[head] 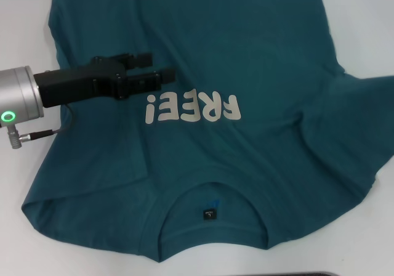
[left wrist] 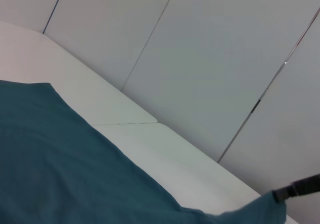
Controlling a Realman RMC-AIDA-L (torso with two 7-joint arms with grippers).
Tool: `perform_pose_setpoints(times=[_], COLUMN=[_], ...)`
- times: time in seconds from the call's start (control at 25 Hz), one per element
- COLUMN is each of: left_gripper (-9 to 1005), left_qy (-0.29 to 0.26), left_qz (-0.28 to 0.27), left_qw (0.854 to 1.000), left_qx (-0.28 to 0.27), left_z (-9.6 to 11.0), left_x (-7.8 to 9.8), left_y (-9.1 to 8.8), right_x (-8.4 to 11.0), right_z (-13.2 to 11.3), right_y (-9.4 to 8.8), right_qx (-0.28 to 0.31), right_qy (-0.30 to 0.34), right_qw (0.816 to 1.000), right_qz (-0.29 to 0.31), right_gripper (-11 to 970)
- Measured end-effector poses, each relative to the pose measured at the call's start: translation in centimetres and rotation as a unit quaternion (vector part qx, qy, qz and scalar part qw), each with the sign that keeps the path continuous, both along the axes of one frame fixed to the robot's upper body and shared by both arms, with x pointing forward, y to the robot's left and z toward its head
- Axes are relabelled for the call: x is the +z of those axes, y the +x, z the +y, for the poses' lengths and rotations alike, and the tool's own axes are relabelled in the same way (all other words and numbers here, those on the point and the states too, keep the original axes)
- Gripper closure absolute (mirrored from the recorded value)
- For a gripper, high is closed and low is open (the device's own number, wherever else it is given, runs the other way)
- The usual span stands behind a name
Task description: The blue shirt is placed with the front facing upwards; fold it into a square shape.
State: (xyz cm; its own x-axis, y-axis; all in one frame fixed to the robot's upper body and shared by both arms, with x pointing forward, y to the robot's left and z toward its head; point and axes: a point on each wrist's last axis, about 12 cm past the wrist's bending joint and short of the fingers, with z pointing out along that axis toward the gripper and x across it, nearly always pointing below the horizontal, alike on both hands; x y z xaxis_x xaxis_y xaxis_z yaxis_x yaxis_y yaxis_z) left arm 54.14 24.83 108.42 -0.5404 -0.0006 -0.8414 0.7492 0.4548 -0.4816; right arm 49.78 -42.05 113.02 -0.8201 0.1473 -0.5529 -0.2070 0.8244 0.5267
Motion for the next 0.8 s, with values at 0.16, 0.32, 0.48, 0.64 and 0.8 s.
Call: perform_pose_setpoints(times=[0.16, 0.32, 0.48, 0.64, 0.8], left_gripper=[157, 156, 155, 157, 156], left_qy=[0.000, 0.000, 0.001, 0.001, 0.003], left_qz=[0.000, -0.001, -0.002, -0.003, -0.004], left_qw=[1.000, 1.000, 1.000, 1.000, 1.000], left_qx=[-0.001, -0.001, -0.001, -0.001, 0.001], left_z=[0.0, 0.0, 0.0, 0.0, 0.0], left_x=[0.0, 0.0, 0.1, 0.0, 0.0], left_y=[0.0, 0.0, 0.1, 0.1, 0.1], right_x=[1.2, 2.3, 2.7, 2.7, 2.7], right_z=[0.2, 0.8, 1.8, 3.3, 5.3], right_y=[0.1, 0.6, 1.5, 2.5, 3.7], right_qx=[0.008, 0.025, 0.045, 0.073, 0.100], right_qy=[0.003, 0.016, 0.021, 0.021, 0.027], right_qw=[1.000, 0.999, 0.997, 0.996, 0.993], right_qz=[-0.022, -0.046, -0.050, -0.048, -0.051], right_gripper=[949, 948, 948, 948, 948])
